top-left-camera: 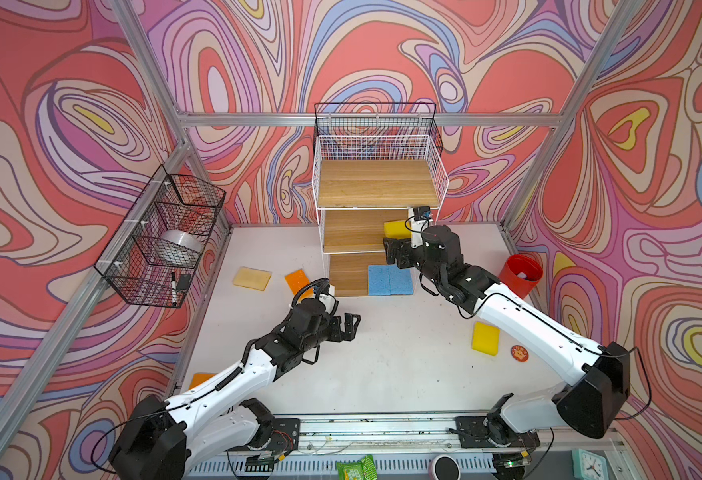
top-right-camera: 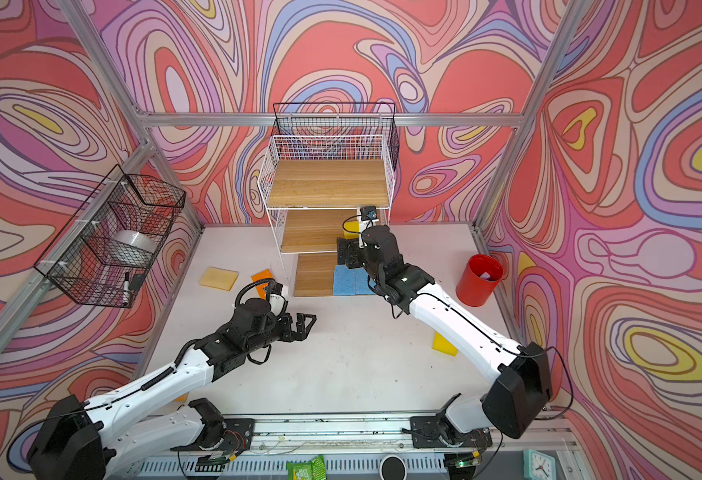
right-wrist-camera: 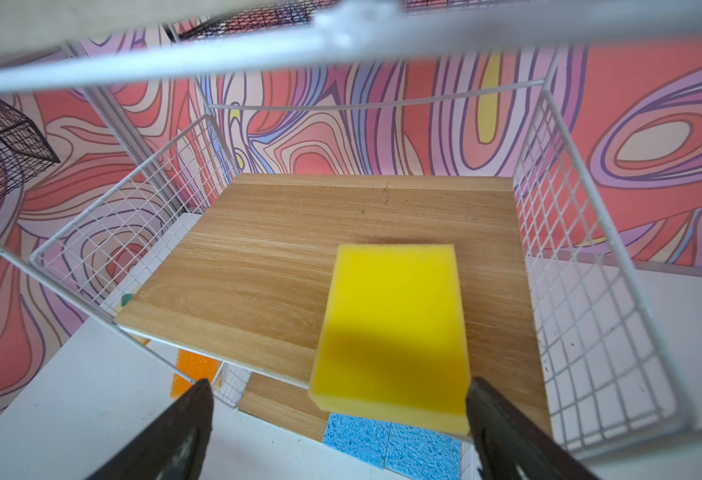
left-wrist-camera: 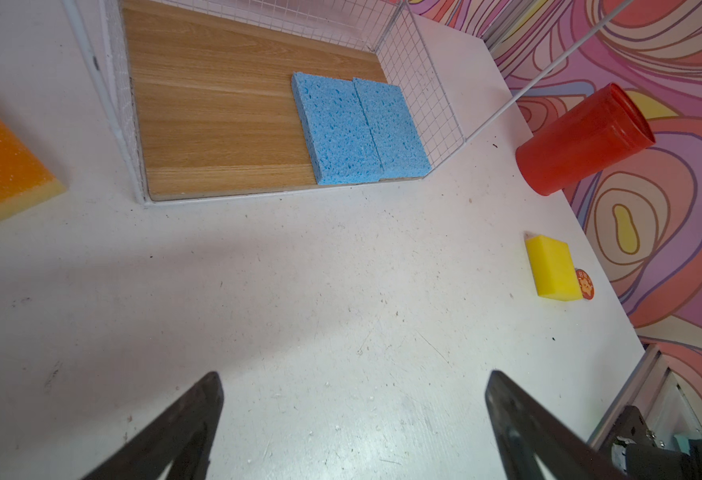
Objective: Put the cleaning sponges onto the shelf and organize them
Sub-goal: 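Lower the yellow sponge onto the middle shelf and open the right gripper, then draw the right gripper back while the left gripper reaches to the middle shelf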
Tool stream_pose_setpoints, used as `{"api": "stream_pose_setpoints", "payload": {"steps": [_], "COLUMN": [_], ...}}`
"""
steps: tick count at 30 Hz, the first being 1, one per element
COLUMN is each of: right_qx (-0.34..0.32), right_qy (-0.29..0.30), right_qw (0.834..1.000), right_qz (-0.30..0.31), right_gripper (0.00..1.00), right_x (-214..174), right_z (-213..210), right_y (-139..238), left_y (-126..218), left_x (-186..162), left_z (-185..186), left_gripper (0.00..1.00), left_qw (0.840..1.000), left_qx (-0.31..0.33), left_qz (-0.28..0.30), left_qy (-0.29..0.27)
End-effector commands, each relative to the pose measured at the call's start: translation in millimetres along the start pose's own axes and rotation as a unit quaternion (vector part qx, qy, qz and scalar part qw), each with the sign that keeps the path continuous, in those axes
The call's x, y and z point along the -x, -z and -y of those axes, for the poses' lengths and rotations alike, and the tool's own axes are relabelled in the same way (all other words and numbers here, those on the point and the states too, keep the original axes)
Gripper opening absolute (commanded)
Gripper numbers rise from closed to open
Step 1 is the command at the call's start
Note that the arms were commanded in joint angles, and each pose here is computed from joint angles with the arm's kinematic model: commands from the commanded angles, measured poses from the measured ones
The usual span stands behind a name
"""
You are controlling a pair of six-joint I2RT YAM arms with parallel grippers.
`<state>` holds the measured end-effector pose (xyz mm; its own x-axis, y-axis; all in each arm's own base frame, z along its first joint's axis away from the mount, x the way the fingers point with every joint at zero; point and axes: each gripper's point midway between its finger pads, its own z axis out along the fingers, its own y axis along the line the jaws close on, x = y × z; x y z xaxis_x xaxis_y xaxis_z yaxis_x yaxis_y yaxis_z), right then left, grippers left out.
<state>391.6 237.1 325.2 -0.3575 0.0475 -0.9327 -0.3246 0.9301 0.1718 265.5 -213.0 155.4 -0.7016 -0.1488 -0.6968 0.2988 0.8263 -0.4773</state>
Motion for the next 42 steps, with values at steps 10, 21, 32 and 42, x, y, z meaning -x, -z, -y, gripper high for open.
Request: {"api": "stream_pose_setpoints", "payload": {"steps": [10, 21, 32, 42], "right_qx": [0.053, 0.034, -0.032, -0.067], "right_qy": [0.007, -0.017, -0.064, -0.076], "right_qw": [0.998, 0.998, 0.993, 0.991], "right_qz": [0.017, 0.057, 0.091, 0.090], "right_gripper": [0.98, 0.98, 0.98, 0.98], "right_x": [-1.7, -6.8, -13.4, -29.2], "right_z": [-5.3, 19.7, 80.5, 104.3], "right_y": [44.4, 95.5, 128.7, 124.1], "left_y": [15.7, 6.9, -21.0, -40.9], "left_x": [46.8, 93.6, 137.9, 154.4], "left_z": [21.0, 41.2, 76.4, 121.1], "left_gripper": [0.99, 0.76, 0.35, 0.62], "left_qw": [0.999, 0.998, 0.995, 0.985], "left_qx": [0.004, 0.018, 0.004, -0.016], "left_qz": [0.034, 0.059, 0.101, 0.146], "left_qy": [-0.005, -0.019, -0.027, -0.090]}}
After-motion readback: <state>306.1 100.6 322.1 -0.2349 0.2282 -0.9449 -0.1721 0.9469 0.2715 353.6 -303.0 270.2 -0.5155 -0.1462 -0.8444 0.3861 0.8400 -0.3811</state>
